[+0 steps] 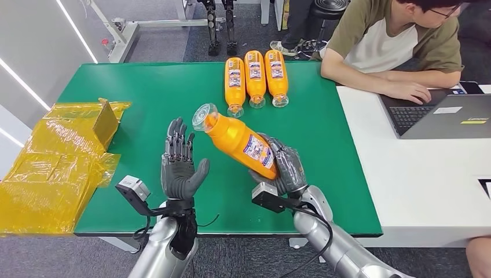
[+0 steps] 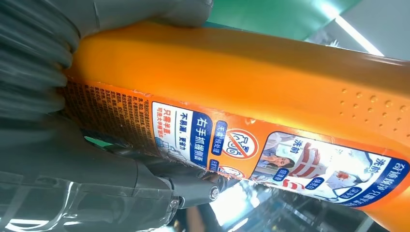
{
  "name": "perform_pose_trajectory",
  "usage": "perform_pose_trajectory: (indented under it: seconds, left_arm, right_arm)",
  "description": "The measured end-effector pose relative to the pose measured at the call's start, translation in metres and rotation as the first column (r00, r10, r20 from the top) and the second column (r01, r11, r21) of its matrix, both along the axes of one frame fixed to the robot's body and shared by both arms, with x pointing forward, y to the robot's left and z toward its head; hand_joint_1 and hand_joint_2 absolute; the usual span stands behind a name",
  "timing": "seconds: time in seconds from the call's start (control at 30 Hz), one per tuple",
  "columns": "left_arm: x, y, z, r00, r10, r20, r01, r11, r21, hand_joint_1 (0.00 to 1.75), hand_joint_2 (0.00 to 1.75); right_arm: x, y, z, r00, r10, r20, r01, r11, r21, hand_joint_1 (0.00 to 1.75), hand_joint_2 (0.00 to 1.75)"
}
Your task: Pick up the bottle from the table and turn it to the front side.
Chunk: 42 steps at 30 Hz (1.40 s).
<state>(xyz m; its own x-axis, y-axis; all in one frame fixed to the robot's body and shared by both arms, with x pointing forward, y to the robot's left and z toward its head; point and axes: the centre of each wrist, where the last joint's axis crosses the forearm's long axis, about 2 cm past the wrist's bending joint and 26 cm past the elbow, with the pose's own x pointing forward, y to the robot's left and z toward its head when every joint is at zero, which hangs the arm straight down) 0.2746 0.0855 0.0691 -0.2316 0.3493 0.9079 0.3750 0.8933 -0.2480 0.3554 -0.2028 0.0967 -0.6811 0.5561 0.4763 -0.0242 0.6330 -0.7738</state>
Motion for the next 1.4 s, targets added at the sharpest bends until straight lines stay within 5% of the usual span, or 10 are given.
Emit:
perform_pose_trajectory:
  seconds: [0.3, 0.63, 0.73, 0.77, 0.87, 1.07, 1.1, 1.2, 1.23, 1.4]
  left_arm:
    - [0.000, -0.004, -0.003, 0.999, -0.024, -0.026, 0.023, 1.000, -0.009, 0.00, 1.75]
    - [0.000, -0.005, -0.004, 0.999, -0.036, -0.022, 0.036, 0.999, 0.000, 0.00, 1.75]
    - [-0.001, -0.005, -0.004, 0.999, -0.041, -0.016, 0.041, 0.999, 0.011, 0.47, 1.75]
    - [-0.001, -0.005, -0.004, 0.999, -0.043, -0.015, 0.043, 0.999, 0.015, 0.91, 1.75]
    - [-0.001, -0.005, -0.004, 0.999, -0.048, -0.011, 0.048, 0.999, 0.020, 1.75, 1.75]
    - [-0.001, -0.005, -0.003, 0.997, -0.077, -0.002, 0.077, 0.997, 0.024, 1.75, 1.75]
    - [-0.001, -0.005, -0.003, 0.997, -0.080, -0.001, 0.080, 0.996, 0.025, 1.75, 1.75]
    - [-0.001, -0.006, -0.003, 0.996, -0.086, 0.002, 0.086, 0.996, 0.028, 1.75, 1.75]
    - [-0.001, -0.006, -0.003, 0.996, -0.086, 0.002, 0.086, 0.996, 0.030, 1.75, 1.75]
    - [0.000, -0.005, -0.003, 0.999, -0.052, 0.005, 0.052, 0.997, 0.053, 1.75, 1.75]
  right_arm:
    - [-0.010, 0.021, -0.008, 0.983, 0.168, -0.080, -0.175, 0.980, -0.094, 1.75, 1.75]
    - [-0.018, 0.026, -0.014, 0.970, 0.178, -0.162, -0.208, 0.960, -0.186, 1.75, 1.75]
    - [-0.021, 0.027, -0.016, 0.971, 0.165, -0.173, -0.201, 0.956, -0.213, 1.75, 1.75]
    - [-0.022, 0.028, -0.016, 0.972, 0.161, -0.173, -0.197, 0.956, -0.218, 1.75, 1.75]
    - [-0.026, 0.028, -0.018, 0.973, 0.152, -0.175, -0.190, 0.955, -0.227, 1.75, 1.75]
    - [-0.034, 0.028, -0.021, 0.978, 0.129, -0.161, -0.165, 0.958, -0.236, 1.73, 1.75]
    - [-0.035, 0.028, -0.021, 0.980, 0.126, -0.157, -0.161, 0.958, -0.237, 1.51, 1.75]
    - [-0.035, 0.027, -0.020, 0.984, 0.115, -0.134, -0.145, 0.959, -0.243, 0.32, 1.75]
    - [-0.035, 0.026, -0.020, 0.986, 0.110, -0.124, -0.138, 0.961, -0.242, 0.10, 1.75]
    - [-0.040, 0.028, -0.023, 0.993, 0.096, -0.066, -0.107, 0.977, -0.184, 0.00, 1.75]
